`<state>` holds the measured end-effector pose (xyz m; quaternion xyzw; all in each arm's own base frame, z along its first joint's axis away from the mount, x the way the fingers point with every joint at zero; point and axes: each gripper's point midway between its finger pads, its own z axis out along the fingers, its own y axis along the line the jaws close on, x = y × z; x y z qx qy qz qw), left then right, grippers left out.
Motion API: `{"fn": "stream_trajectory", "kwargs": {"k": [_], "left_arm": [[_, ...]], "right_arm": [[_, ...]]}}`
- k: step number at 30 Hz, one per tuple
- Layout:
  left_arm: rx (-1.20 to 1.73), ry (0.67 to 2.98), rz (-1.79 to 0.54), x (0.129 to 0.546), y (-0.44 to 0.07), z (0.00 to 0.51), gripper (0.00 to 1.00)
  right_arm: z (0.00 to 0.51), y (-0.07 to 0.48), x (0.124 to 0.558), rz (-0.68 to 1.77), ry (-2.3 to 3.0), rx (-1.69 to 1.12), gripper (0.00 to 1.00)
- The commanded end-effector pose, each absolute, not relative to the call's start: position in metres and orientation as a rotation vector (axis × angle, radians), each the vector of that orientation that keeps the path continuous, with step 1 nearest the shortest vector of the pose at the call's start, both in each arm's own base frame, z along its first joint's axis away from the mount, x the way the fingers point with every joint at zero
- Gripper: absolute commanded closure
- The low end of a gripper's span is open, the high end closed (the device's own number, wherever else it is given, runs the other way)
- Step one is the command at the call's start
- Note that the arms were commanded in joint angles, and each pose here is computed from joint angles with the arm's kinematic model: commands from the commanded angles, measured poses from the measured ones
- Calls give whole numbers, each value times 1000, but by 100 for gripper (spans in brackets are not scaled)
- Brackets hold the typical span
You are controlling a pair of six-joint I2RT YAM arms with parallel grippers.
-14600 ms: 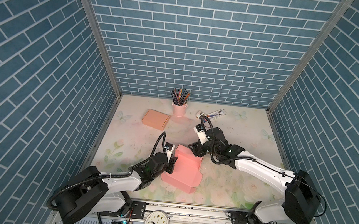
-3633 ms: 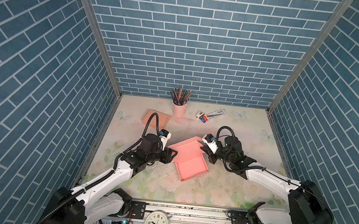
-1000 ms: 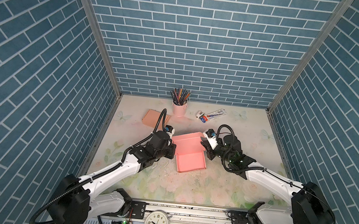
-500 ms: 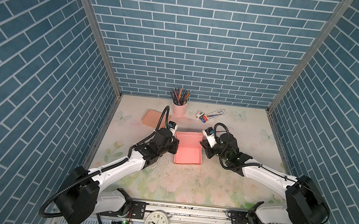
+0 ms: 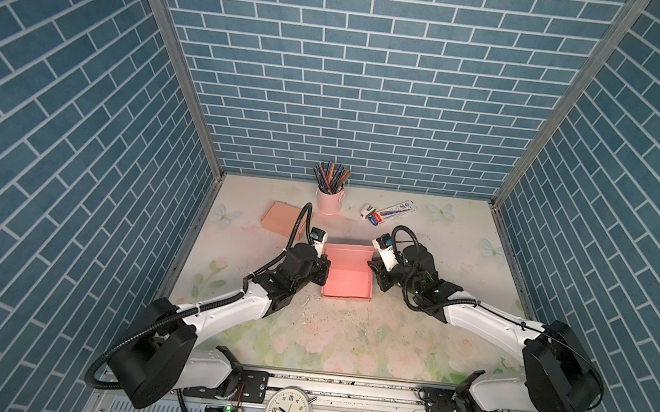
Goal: Fold the paper box
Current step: 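Swing the pink lid down over the box with both grippers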
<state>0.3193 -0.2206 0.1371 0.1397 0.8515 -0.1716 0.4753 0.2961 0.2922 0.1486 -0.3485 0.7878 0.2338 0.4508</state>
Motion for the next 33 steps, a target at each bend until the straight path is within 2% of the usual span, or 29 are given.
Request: {"fn": "stream_trajectory", "kwargs": {"k": [1, 18, 33], "left_arm": [[387, 2015, -466, 314, -238, 144, 97], [425, 1936, -475, 287, -253, 130, 96], [464, 1941, -432, 268, -242, 108, 95]], "right_arm": [[153, 304, 287, 648, 1932, -872, 81], [139, 294, 258, 687, 1966, -876, 81], [125, 283, 240, 672, 2024, -864, 81]]}}
